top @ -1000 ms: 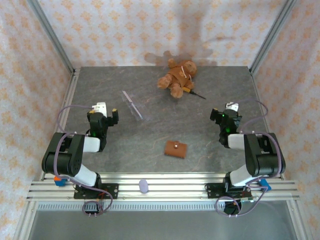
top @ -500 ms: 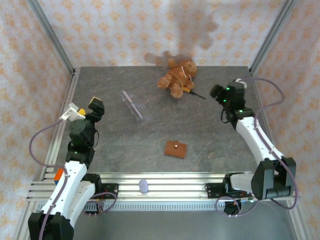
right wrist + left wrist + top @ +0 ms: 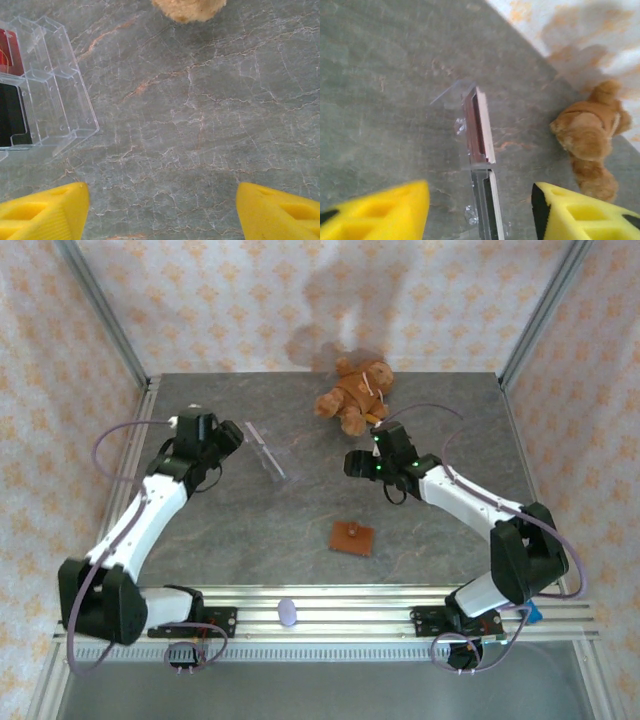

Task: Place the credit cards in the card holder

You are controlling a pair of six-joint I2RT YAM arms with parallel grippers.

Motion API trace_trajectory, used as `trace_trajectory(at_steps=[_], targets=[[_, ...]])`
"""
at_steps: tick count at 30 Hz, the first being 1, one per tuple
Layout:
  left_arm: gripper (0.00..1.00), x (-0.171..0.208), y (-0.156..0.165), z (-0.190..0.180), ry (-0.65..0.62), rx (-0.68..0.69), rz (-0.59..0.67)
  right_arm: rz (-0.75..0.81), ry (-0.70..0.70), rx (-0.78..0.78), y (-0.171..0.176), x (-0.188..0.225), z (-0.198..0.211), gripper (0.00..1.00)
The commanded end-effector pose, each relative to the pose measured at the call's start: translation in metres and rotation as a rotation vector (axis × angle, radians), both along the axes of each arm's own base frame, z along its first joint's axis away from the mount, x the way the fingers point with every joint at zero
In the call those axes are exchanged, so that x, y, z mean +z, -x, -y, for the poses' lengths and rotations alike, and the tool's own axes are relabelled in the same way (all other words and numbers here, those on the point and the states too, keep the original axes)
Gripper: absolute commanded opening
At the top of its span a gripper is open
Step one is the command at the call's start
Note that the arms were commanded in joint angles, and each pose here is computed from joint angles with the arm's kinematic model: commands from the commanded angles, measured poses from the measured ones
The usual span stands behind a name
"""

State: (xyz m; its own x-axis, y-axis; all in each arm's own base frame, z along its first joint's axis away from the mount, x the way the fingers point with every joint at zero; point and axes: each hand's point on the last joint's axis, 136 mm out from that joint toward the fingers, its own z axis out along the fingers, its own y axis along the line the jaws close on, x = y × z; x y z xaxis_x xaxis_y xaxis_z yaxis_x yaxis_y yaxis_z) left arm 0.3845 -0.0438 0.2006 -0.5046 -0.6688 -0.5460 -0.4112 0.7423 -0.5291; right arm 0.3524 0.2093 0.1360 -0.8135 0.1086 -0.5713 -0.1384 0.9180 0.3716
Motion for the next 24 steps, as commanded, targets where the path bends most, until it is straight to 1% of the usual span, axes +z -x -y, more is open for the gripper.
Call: trace_trajectory(at_steps=[1,3,6,7,9,10,13,15,18,24], targets=[[0.46,-0.026,0.01,-0.01,-0.133,0.015,-0.166,0.049,0.012,0.015,-0.001,0.023,0.001,0.78],[0.47,-0.029,0.006,-0.012,-0.164,0.021,-0.182,0.049,0.031,0.019,0.004,0.026,0.005,0.78],[0.46,-0.037,-0.008,-0.012,-0.203,0.002,-0.204,0.062,0.063,0.023,0.01,0.03,0.013,0.78],[0.44,-0.041,-0.012,-0.013,-0.226,-0.005,-0.231,0.069,0.08,0.011,0.01,0.03,0.018,0.78],[0.33,-0.05,-0.017,-0.019,-0.266,0.018,-0.299,0.077,0.129,-0.046,0.009,0.031,0.032,0.78],[0.31,-0.053,-0.019,-0.022,-0.282,0.033,-0.321,0.072,0.159,-0.07,0.01,0.032,0.039,0.78],[0.33,-0.056,-0.033,-0.019,-0.285,0.024,-0.294,0.051,0.204,-0.083,0.015,0.031,0.048,0.78],[0.34,-0.052,-0.04,-0.017,-0.277,0.015,-0.272,0.047,0.203,-0.088,0.018,0.03,0.05,0.79],[0.37,-0.048,-0.051,-0.011,-0.262,-0.004,-0.25,0.026,0.187,-0.078,0.022,0.027,0.047,0.79],[0.37,-0.061,-0.068,-0.002,-0.245,-0.036,-0.298,0.02,0.189,-0.081,0.022,0.026,0.048,0.78]])
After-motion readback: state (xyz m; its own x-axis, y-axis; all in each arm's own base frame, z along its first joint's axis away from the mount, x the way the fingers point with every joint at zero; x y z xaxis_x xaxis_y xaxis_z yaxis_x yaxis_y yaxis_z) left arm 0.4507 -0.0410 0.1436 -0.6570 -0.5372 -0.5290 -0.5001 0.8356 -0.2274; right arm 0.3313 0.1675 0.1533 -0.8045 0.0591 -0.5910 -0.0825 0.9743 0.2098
